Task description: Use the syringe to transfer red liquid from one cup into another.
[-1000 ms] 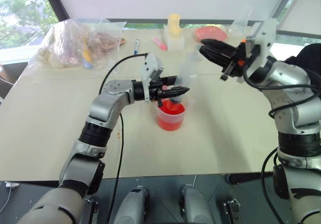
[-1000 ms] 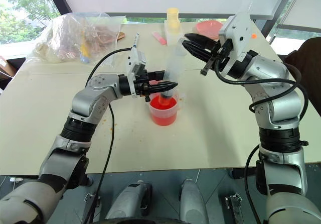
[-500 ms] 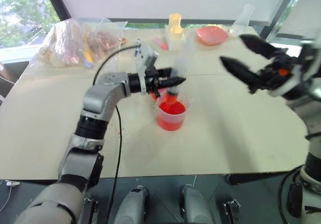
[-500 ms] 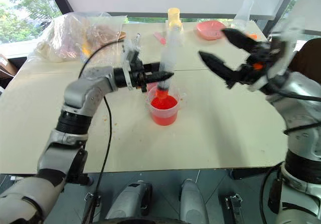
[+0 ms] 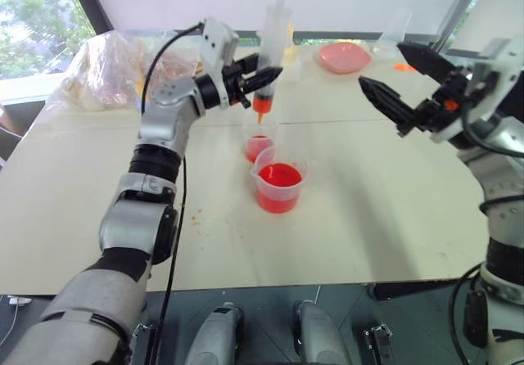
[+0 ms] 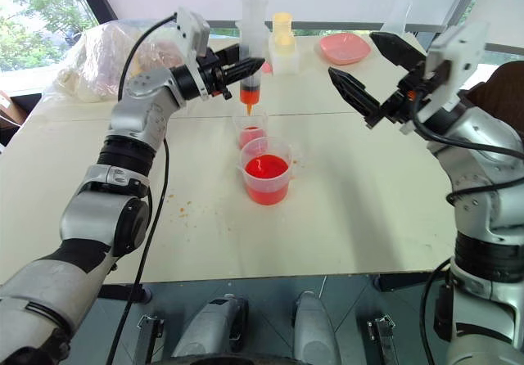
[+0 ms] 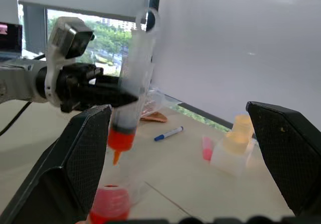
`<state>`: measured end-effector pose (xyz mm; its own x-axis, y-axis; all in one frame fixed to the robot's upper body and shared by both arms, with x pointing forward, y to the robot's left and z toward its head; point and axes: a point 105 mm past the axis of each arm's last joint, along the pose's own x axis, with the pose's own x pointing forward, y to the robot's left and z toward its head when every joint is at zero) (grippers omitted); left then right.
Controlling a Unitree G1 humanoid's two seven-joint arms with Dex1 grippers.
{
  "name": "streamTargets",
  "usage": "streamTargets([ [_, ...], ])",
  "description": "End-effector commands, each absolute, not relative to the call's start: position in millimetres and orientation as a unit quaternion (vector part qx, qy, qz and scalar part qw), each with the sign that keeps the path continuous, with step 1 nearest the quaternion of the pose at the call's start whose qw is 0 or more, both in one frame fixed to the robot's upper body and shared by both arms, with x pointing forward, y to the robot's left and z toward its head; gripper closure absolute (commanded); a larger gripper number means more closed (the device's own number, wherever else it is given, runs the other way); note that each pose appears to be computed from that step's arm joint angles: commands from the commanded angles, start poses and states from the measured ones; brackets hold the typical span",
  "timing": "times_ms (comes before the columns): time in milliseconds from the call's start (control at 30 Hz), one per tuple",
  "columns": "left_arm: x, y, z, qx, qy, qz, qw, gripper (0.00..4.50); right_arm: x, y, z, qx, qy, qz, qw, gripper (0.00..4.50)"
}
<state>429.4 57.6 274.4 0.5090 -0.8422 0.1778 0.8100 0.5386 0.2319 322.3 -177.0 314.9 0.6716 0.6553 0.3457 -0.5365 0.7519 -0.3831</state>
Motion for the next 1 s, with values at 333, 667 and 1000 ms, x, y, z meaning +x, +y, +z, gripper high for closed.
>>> streamTargets([
  [333, 423, 50, 283, 0.101, -0.167, -0.504, 0.841, 3.03, 376, -136, 350, -0.21, -0.332, 0.312, 0.865, 0.01],
  [667, 413, 53, 265, 0.128, -0.152, -0.528, 0.826, 3.03, 389, -113, 354, -0.204, -0.355, 0.342, 0.846, 0.01],
  [1000, 411, 50, 256, 0.133, -0.144, -0.533, 0.823, 3.03, 391, -93, 347, -0.198, -0.35, 0.379, 0.833, 0.01],
])
